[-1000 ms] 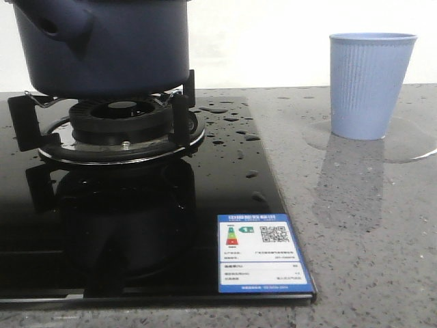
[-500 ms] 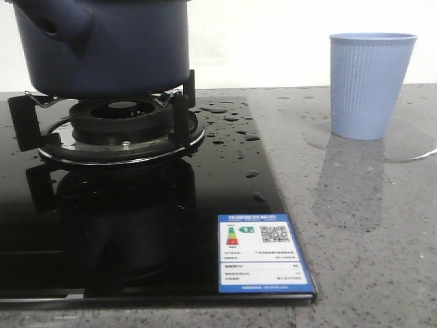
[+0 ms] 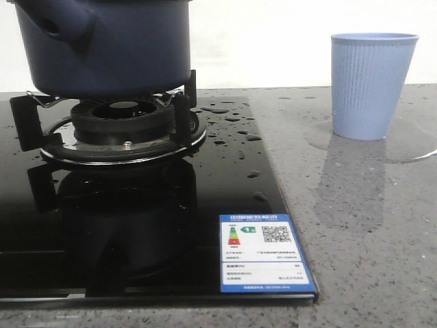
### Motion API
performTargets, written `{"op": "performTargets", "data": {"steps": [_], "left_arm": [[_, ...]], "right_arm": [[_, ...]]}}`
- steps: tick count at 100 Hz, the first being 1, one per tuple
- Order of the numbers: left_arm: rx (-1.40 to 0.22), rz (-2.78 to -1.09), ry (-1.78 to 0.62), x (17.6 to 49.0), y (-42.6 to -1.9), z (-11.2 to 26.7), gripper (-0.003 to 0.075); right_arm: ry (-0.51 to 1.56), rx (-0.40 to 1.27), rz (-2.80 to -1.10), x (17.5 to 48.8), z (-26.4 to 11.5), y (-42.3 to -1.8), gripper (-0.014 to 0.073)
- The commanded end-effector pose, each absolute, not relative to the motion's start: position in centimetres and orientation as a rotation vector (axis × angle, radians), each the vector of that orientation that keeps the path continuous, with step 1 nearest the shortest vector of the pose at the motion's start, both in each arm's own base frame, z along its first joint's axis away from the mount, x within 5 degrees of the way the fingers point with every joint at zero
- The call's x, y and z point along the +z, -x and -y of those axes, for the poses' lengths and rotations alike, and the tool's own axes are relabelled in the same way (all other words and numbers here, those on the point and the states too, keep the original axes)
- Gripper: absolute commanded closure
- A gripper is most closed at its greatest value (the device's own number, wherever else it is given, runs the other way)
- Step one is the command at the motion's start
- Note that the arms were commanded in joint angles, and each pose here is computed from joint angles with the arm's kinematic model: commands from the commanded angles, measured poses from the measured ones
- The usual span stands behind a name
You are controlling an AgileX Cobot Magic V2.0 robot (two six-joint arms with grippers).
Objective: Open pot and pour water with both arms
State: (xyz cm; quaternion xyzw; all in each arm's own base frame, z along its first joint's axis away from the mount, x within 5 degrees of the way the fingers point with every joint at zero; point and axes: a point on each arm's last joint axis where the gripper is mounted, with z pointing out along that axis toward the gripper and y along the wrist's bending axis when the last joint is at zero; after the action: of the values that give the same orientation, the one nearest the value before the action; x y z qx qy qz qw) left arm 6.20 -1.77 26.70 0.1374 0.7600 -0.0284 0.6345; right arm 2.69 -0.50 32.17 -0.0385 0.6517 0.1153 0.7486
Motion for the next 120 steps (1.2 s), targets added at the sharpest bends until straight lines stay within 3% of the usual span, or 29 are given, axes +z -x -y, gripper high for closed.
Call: {"op": "performTargets", "data": {"steps": [1,18,50,73,120], "left_arm": [[0.02,-1.632,-0.238,27.4,-6.0,0.9,0.074],[0.052,-1.458,-0.158,24.8,-5.3,0.4,0.074],[-0.092,-1.656,-0.031,19.0,-5.8,0.4,0.074],[-0.128,-1.779,0.0,17.8,-5.3,0.5,0.074],[-0.194,-1.799,0.045,17.6,-5.3,0.7,0.074]], "right_arm": [[0.106,0.262,-1.353,33.4,0.3,-2.5,0.0666],[0.106,0.262,-1.353,33.4,0.3,-2.5,0.0666],[0.106,0.262,-1.353,33.4,0.3,-2.5,0.0666],[0.106,0.262,-1.353,33.4,0.3,-2.5,0.0666],[0.106,0.262,-1.353,33.4,0.3,-2.5,0.0666]]}}
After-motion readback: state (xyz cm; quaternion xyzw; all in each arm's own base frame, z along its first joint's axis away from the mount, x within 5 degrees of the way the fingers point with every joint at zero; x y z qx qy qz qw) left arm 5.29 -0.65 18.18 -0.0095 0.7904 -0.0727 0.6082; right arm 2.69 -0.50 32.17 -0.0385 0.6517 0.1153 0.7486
